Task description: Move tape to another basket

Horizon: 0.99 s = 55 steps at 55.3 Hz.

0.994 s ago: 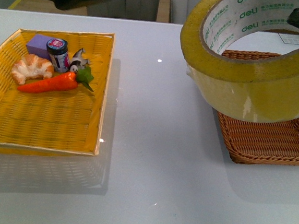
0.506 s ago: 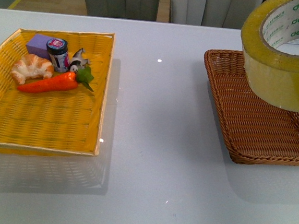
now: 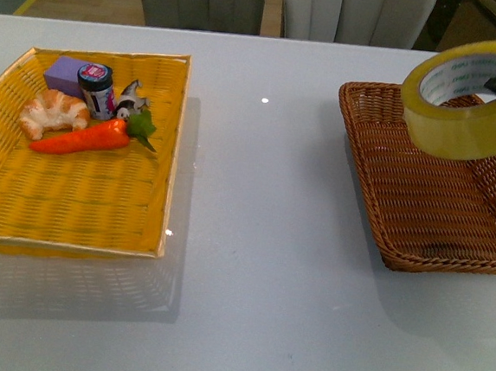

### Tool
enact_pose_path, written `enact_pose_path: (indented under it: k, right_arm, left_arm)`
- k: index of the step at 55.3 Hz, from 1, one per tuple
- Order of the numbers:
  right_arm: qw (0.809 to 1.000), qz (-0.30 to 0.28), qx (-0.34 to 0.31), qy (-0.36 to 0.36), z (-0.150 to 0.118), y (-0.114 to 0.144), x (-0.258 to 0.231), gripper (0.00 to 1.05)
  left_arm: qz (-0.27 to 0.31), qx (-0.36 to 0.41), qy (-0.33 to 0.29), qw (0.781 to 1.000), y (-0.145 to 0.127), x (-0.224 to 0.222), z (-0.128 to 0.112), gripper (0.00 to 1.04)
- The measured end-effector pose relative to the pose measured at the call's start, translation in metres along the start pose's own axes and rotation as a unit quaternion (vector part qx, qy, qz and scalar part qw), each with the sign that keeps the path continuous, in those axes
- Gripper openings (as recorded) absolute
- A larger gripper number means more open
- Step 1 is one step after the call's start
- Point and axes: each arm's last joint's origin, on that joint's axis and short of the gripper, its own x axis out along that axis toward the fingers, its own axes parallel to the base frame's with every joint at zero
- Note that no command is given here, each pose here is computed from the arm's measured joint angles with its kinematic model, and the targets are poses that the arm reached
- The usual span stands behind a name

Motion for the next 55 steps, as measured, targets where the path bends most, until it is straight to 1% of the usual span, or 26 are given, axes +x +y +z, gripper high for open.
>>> enact_pose_path:
  k: [12,20,22,29,34,40,42,45,51,53,55]
  right_arm:
    - [0.998,-0.048,0.028,0.005,0.009,-0.040,0.052,0.47]
    - [0.997,-0.066,0.037,0.003,0.016,-0.057,0.081,0.47]
    - [0.997,-0.069,0.037,-0.001,0.021,-0.059,0.089,0.47]
    - [0.997,-0.072,0.036,-0.005,0.030,-0.060,0.104,0.47]
    - [0.996,-0.075,0.036,-0.007,0.032,-0.063,0.113,0.47]
    - [0.996,-0.084,0.039,-0.003,0.030,-0.070,0.121,0.47]
    - [0.995,-0.091,0.042,0.002,0.028,-0.074,0.125,0.47]
    - [0.993,-0.110,0.041,0.012,0.023,-0.080,0.128,0.47]
    - [0.992,-0.117,0.034,0.015,0.023,-0.079,0.131,0.47]
    - [0.993,-0.116,0.032,0.014,0.023,-0.079,0.131,0.49]
    - [0.993,-0.116,0.031,0.013,0.023,-0.080,0.130,0.55]
  left_arm:
    - [0.000,0.001,0.001,1.000,0.011,-0.014,-0.012,0.02]
    - [0.000,0.001,0.000,1.000,0.016,-0.023,-0.017,0.02]
    - [-0.012,0.002,0.000,1.000,0.020,-0.025,-0.018,0.02]
    - [0.007,0.001,-0.001,1.000,0.027,-0.030,-0.021,0.02]
    - [0.001,0.001,-0.002,1.000,0.027,-0.033,-0.022,0.02]
    - [0.002,0.001,-0.003,1.000,0.027,-0.036,-0.026,0.02]
    - [0.002,0.002,-0.007,1.000,0.027,-0.038,-0.030,0.02]
    - [0.002,0.002,-0.007,1.000,0.027,-0.039,-0.030,0.02]
    - [0.002,0.002,-0.010,1.000,0.027,-0.042,-0.029,0.02]
    - [0.002,0.002,-0.010,1.000,0.027,-0.043,-0.029,0.02]
    - [0.002,0.002,-0.010,1.000,0.027,-0.044,-0.029,0.02]
